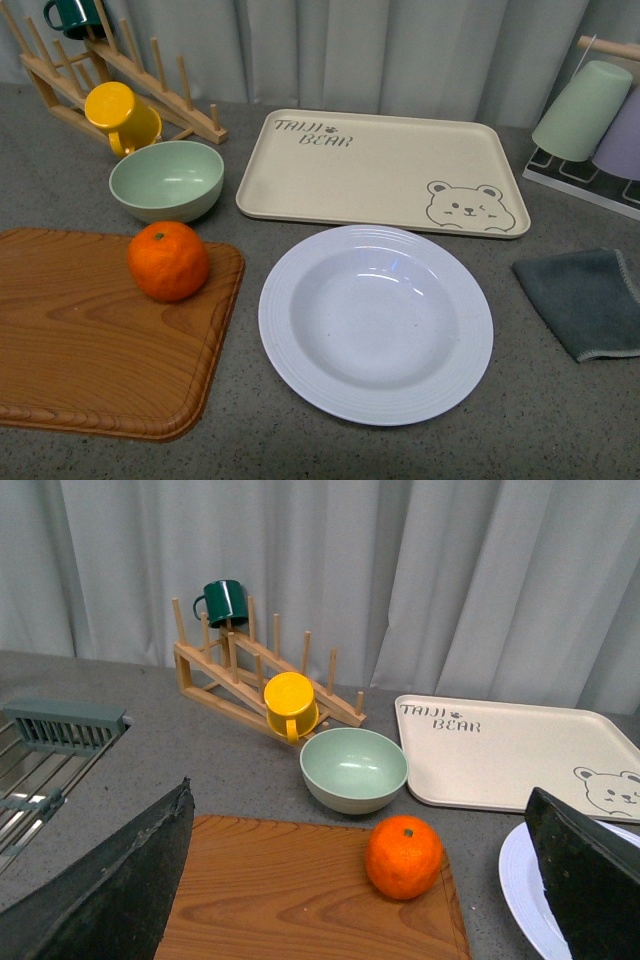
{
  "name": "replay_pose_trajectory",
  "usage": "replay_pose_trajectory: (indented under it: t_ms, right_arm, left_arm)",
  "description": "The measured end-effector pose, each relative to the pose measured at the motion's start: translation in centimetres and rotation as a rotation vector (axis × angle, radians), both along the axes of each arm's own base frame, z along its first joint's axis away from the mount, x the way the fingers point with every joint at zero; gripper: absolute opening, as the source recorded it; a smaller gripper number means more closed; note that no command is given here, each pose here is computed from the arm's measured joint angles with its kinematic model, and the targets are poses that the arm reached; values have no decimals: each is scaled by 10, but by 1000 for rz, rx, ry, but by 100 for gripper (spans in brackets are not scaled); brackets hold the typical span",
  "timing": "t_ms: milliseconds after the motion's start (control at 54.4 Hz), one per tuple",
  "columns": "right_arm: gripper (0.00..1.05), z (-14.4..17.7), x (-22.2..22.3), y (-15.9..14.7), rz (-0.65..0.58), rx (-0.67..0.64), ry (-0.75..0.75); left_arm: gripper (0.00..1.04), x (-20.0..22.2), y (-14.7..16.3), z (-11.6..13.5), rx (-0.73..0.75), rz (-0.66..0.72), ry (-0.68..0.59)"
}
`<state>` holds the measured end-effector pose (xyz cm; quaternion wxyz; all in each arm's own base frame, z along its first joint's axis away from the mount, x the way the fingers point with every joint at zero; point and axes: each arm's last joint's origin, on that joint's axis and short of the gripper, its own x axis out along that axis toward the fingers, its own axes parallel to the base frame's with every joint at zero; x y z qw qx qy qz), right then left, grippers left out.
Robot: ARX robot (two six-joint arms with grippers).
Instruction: Place orange and plate with both arms
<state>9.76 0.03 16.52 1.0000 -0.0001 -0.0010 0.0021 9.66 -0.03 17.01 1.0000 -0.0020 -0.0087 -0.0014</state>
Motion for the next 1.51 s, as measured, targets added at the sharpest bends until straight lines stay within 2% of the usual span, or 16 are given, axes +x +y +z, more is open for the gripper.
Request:
replay_pose_trajectory:
  t_ms: [1506]
  right_arm:
    - [96, 0, 0, 0, 0, 0, 0]
  left_arm:
    - [98, 0, 0, 0, 0, 0, 0]
